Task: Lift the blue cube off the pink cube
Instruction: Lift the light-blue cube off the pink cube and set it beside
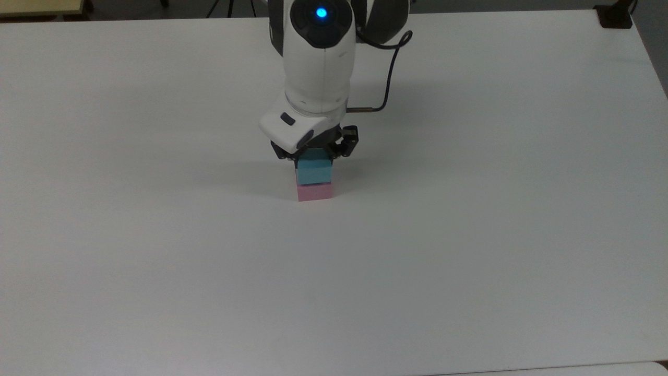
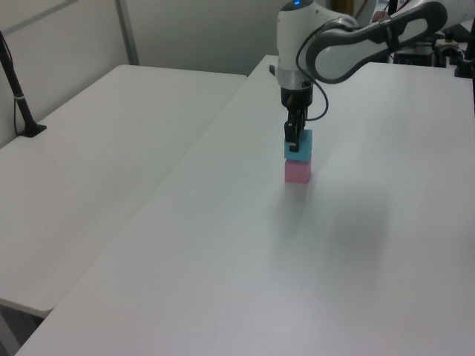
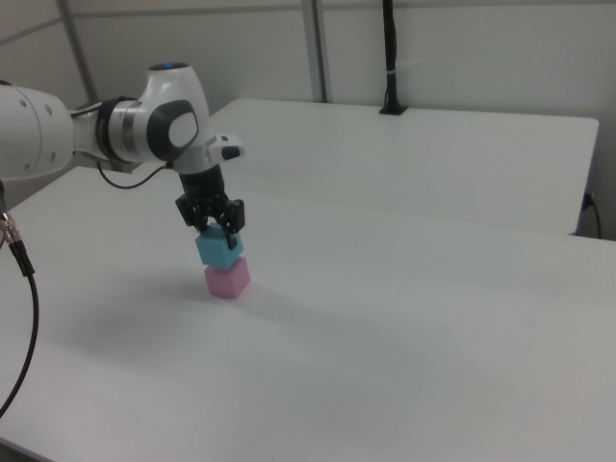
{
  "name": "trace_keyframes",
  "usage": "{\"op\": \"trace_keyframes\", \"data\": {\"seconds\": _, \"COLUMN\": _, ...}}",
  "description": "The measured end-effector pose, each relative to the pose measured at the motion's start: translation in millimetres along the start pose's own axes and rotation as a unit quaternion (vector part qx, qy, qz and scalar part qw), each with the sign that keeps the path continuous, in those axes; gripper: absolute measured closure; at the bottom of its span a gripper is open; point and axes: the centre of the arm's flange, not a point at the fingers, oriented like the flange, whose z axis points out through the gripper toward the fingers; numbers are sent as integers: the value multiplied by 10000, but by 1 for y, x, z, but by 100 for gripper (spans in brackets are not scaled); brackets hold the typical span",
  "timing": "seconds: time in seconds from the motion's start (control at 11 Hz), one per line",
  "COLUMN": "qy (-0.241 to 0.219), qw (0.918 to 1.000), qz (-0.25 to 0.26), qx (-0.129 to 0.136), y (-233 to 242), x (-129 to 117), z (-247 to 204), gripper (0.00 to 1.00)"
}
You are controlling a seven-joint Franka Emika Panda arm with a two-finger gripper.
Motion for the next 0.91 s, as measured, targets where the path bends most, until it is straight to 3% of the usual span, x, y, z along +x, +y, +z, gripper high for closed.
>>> {"op": "trace_keyframes", "data": {"seconds": 0.27, "qy": -150, "qw": 9998, "qz": 128, "qx": -63, "y": 69, "x": -5, "z": -3, "gripper": 43}}
{"op": "trace_keyframes", "data": {"seconds": 0.64, "qy": 38, "qw": 9984, "qz": 494, "qx": -274, "y": 178, "x": 3, "z": 83, "gripper": 39}}
{"op": "trace_keyframes", "data": {"seconds": 0.91, "qy": 168, "qw": 9983, "qz": 490, "qx": -277, "y": 177, "x": 8, "z": 72, "gripper": 0}}
